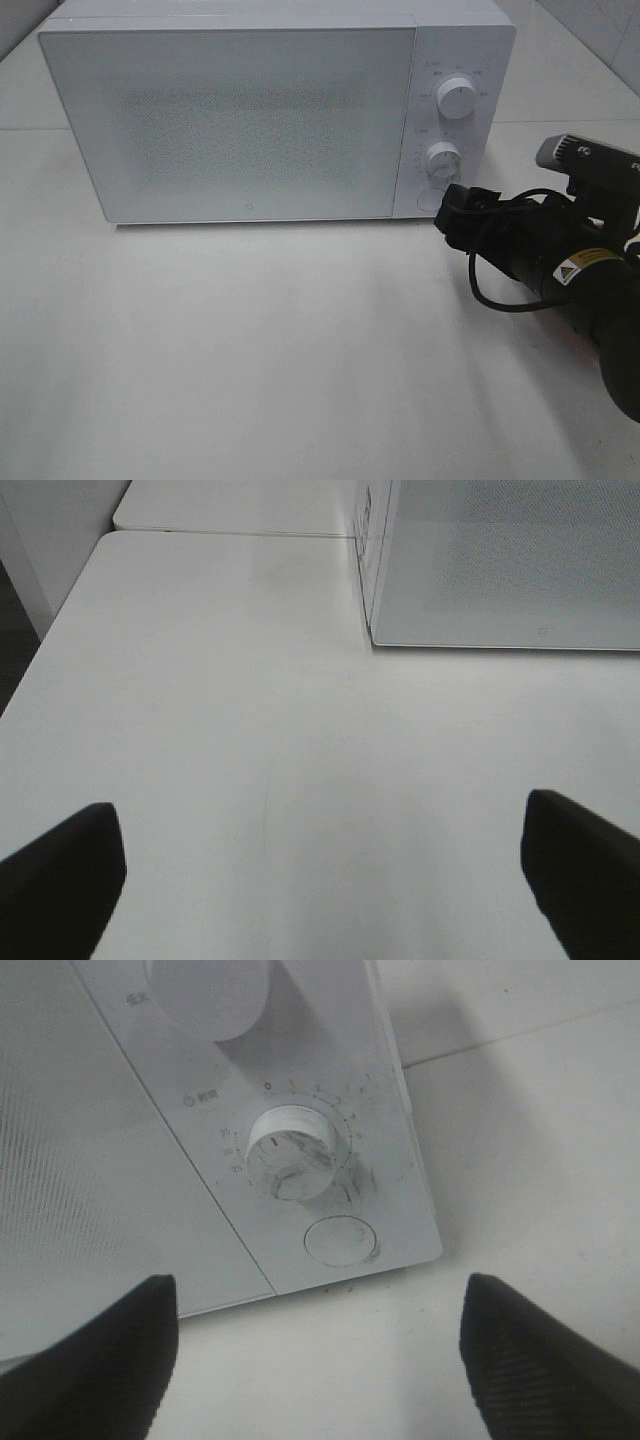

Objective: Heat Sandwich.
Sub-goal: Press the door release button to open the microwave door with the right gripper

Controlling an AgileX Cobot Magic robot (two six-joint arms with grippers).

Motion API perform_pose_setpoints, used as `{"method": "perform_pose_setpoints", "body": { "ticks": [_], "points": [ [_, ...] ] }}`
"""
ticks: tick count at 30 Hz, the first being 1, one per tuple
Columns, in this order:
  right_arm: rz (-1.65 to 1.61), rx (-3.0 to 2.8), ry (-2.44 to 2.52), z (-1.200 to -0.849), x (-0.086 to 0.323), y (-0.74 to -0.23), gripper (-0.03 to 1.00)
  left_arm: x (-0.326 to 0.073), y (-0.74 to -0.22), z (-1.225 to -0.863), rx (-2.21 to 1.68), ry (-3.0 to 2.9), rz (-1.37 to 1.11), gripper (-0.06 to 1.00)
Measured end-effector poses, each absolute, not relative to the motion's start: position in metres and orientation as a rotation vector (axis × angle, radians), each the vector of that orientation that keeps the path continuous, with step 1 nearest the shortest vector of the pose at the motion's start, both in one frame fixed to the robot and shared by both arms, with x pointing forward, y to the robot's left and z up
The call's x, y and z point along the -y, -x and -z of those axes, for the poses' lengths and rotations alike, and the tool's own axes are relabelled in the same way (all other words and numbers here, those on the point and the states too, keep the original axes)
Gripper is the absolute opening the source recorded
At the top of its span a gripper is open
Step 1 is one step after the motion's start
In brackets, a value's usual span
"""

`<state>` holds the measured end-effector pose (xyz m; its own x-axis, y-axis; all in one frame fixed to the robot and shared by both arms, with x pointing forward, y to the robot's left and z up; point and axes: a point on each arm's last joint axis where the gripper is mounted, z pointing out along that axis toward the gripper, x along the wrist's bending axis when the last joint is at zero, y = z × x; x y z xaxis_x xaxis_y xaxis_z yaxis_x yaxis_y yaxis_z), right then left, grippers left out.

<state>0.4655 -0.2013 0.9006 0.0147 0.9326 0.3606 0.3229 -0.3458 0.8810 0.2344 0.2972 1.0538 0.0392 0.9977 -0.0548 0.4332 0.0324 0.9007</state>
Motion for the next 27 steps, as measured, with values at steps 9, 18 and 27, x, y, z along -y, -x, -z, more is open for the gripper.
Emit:
{"method": "perform_pose_setpoints", "body": {
  "ticks": [9, 18, 27],
  "points": [
    [-1.580, -0.893, -2.166, -0.8974, 0.2010, -0.4644, 0.72, -0.2972, -0.2344, -1.0538, -1.509, -1.517, -0.892, 0.99],
    [-1.767, -0.432, -2.528, -0.8961, 0.1984, -0.4635, 0.64, -0.2972, -0.2344, -1.0538, -1.509, -1.517, -0.892, 0.99],
    [-1.786, -0.239, -2.653, -0.8941, 0.1983, -0.4627, 0.33, -0.2972, -0.2344, -1.0538, -1.509, -1.517, -0.892, 0.99]
  ]
}}
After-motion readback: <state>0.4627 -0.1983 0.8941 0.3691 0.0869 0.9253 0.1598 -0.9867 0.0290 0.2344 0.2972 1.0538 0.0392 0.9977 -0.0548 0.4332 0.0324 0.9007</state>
